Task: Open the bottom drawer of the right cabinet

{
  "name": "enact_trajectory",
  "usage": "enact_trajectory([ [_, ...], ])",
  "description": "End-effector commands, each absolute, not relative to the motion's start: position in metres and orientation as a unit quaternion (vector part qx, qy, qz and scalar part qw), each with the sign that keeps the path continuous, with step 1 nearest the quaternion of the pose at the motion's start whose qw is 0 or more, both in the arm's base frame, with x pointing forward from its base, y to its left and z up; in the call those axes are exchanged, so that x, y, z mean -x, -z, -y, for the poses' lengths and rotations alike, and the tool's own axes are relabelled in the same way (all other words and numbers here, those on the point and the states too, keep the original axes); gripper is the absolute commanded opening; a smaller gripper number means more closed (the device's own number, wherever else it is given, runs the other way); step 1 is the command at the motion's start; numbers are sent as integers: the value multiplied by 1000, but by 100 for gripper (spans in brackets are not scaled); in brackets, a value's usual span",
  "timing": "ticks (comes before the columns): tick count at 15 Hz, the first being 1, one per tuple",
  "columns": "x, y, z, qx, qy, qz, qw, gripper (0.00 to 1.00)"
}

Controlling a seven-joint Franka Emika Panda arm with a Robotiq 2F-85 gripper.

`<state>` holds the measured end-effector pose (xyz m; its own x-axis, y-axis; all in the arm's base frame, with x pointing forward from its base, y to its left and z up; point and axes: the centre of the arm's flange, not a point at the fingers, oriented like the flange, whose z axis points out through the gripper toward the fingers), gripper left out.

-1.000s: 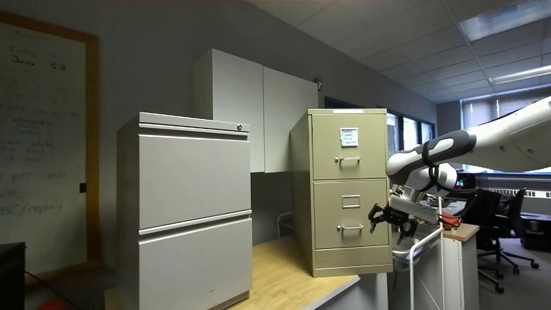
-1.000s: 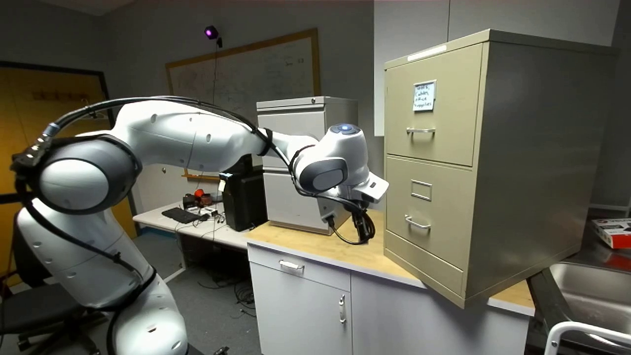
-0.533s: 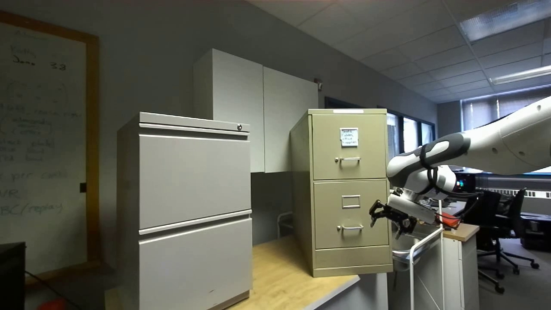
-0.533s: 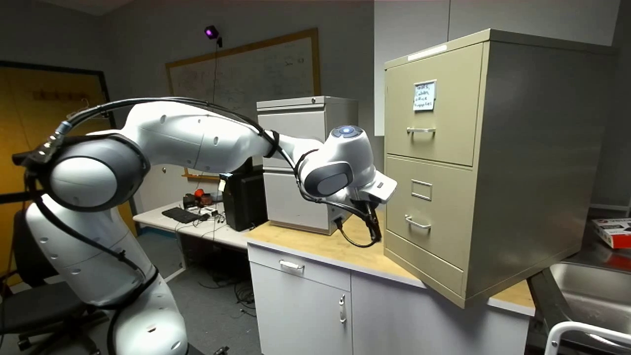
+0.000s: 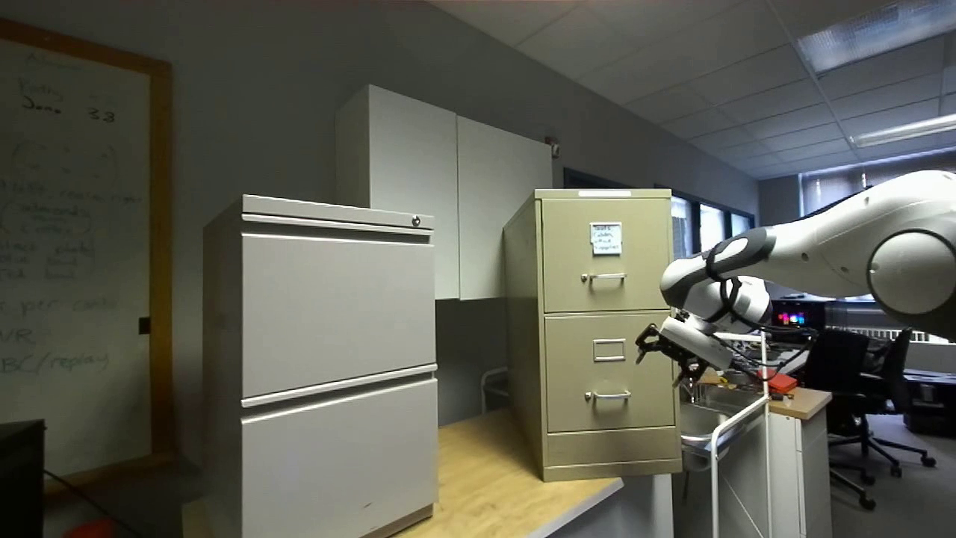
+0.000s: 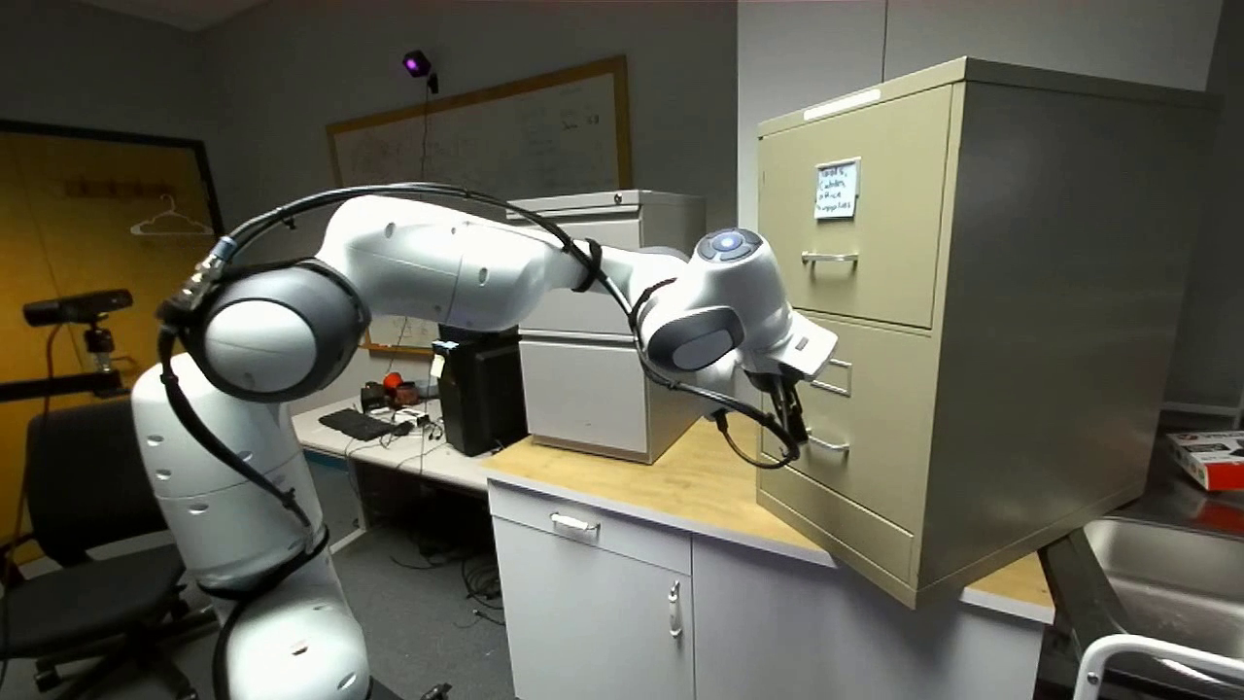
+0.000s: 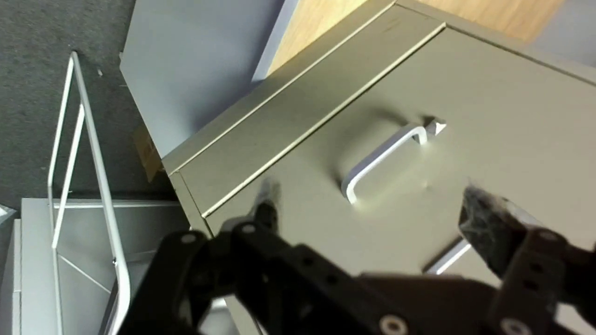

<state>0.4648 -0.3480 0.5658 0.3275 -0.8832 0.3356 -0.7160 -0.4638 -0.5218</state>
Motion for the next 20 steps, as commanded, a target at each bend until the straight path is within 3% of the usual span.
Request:
enact_trajectory([
  [1, -503, -577, 380, 797, 309, -498, 147, 100],
  [20, -586, -540, 430, 801, 275, -513, 137, 100],
])
